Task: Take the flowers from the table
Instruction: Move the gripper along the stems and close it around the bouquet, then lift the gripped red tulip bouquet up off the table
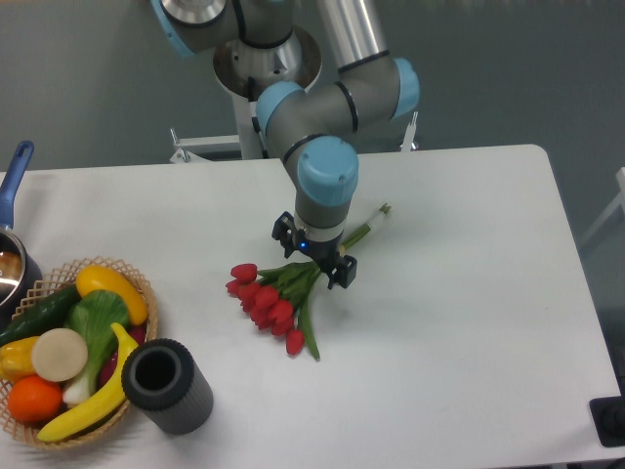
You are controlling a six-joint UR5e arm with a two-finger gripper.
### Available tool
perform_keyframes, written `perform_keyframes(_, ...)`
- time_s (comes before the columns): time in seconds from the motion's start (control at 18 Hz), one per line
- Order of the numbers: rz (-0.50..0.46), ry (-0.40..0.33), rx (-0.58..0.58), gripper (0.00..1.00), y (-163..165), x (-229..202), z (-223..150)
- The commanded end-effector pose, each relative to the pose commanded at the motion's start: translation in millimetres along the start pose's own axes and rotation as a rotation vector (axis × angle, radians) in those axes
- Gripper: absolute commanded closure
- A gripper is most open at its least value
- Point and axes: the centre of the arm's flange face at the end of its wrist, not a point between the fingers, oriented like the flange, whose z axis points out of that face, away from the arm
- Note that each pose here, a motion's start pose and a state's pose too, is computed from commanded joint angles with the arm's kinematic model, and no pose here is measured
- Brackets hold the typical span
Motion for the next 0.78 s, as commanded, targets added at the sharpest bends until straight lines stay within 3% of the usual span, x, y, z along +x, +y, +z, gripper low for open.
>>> perform_keyframes(0.06, 0.001, 0.005, -0.003, 0.09, 0, 0, 3)
perform_keyframes(0.17, -0.002, 0.006, -0.005, 0.5, 0, -2, 4)
perform_keyframes(0.33, -0.02, 0.001, -0.009, 0.58, 0, -1, 5)
perform_keyframes(0.56, -0.056, -0.015, -0.001, 0.87, -7, 0, 1)
perform_keyframes(0.78, -0.052, -0.062, 0.029, 0.91, -8, 3, -28)
